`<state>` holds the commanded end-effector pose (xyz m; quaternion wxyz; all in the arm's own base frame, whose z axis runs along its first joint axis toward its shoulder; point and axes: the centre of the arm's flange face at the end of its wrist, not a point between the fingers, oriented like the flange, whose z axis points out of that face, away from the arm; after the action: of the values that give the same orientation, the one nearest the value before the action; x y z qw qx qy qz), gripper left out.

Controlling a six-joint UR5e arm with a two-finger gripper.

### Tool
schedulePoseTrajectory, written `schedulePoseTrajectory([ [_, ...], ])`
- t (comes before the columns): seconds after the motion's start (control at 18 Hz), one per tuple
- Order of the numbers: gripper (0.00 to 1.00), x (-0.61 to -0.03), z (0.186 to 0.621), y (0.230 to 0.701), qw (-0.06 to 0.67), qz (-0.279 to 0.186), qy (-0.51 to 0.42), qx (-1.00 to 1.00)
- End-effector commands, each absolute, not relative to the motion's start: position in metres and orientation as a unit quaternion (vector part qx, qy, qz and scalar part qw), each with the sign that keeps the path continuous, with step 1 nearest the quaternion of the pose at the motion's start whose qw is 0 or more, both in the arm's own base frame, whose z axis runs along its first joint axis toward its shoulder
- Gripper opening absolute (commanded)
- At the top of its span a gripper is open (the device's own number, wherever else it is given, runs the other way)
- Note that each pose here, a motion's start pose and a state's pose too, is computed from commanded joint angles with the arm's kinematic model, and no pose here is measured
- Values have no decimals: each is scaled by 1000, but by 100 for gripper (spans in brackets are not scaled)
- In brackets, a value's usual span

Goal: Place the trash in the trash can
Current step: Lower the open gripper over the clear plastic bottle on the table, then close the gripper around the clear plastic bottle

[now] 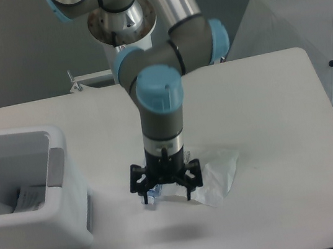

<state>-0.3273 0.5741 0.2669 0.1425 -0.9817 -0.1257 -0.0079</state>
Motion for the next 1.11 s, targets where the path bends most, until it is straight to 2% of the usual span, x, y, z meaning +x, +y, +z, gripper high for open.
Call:
schedulePoseTrajectory([
  [0.28,100,-317,246,575,123,-11,-94,-988],
  [1.11,99,-297,197,585,76,-10,-78,-994],
])
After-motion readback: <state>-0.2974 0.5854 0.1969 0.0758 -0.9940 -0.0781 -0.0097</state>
